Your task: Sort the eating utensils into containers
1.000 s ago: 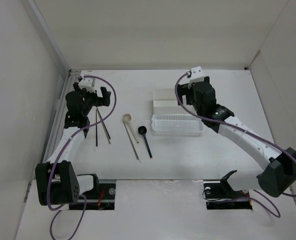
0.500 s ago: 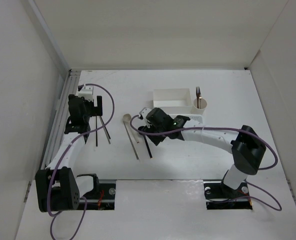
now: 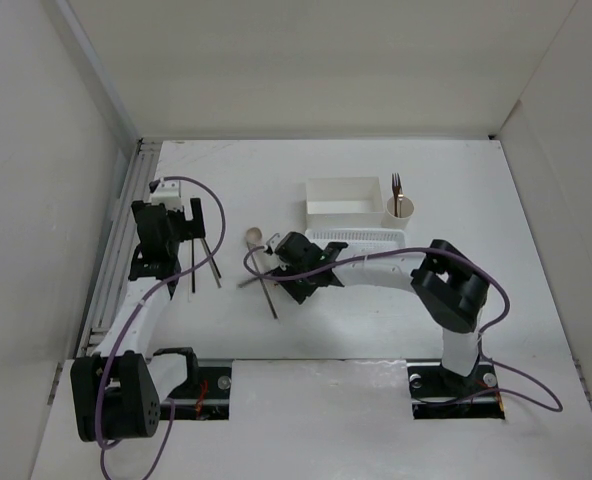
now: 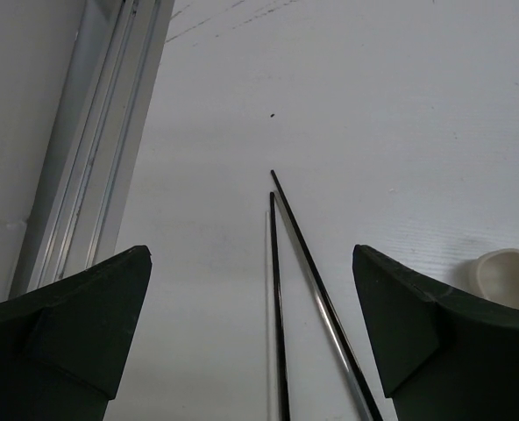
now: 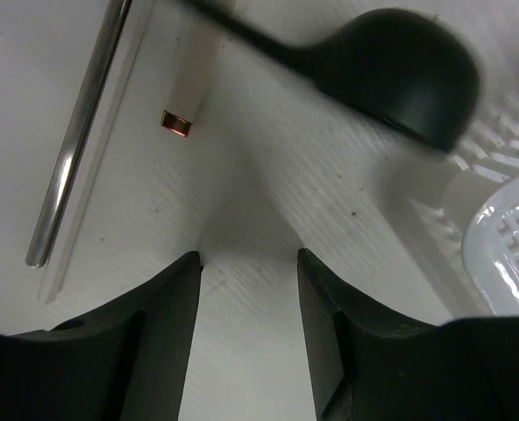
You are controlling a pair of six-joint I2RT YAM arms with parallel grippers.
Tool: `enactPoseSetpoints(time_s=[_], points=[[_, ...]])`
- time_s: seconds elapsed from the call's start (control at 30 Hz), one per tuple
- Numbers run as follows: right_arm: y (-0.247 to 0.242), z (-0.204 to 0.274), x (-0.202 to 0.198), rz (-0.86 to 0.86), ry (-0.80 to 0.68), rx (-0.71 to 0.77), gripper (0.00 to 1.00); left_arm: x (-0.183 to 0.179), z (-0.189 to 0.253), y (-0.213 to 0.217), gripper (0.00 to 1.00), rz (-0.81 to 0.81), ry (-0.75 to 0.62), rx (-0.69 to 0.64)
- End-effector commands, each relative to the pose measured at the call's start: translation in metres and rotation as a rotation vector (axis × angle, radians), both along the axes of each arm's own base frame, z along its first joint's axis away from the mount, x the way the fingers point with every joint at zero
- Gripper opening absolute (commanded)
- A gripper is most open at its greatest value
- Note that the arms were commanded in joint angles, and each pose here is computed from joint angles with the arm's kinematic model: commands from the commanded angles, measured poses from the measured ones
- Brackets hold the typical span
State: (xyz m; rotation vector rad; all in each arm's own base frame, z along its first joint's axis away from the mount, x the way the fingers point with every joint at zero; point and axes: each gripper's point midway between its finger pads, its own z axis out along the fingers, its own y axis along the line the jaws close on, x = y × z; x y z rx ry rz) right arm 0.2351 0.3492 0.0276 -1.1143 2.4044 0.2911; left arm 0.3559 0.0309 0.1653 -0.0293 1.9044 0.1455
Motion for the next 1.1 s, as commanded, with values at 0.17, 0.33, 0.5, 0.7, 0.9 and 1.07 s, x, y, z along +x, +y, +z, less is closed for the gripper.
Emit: enactPoseSetpoints(time_s=[0.17,0.33,0.5,0.7,0.9,1.07], points=[[0.04,0.012,0.015,-0.023,-0.039,0.114,0.52,-0.005,0.017,0.008,0.99,0.058,-0.078,-0.015],[0.032,0.031,0.016,-0.03,-0.073,0.119,0.51,-0.008,0.013,0.009,0.99,0.067,-0.068,-0.012],[0.029,0.07,0.014,0.038,-0.128,0.148,0.52,-0.007,0.011,-0.002,0.95,-0.027,-0.061,0.023],[0.033,0.112,0.017,0.08,-0.172,0.182,0.53,-0.026,-0.007,-0.079,0.75,-0.757,-0.037,0.377],[0.007,0.161,0.037,0.033,-0.203,0.315,0.53,-0.062,-0.041,-0.123,0.82,-1.287,0.047,0.575],[-0.036,0.223,0.065,-0.049,-0.309,0.465,0.53,-0.086,-0.065,-0.132,0.78,-1.589,0.093,0.741]])
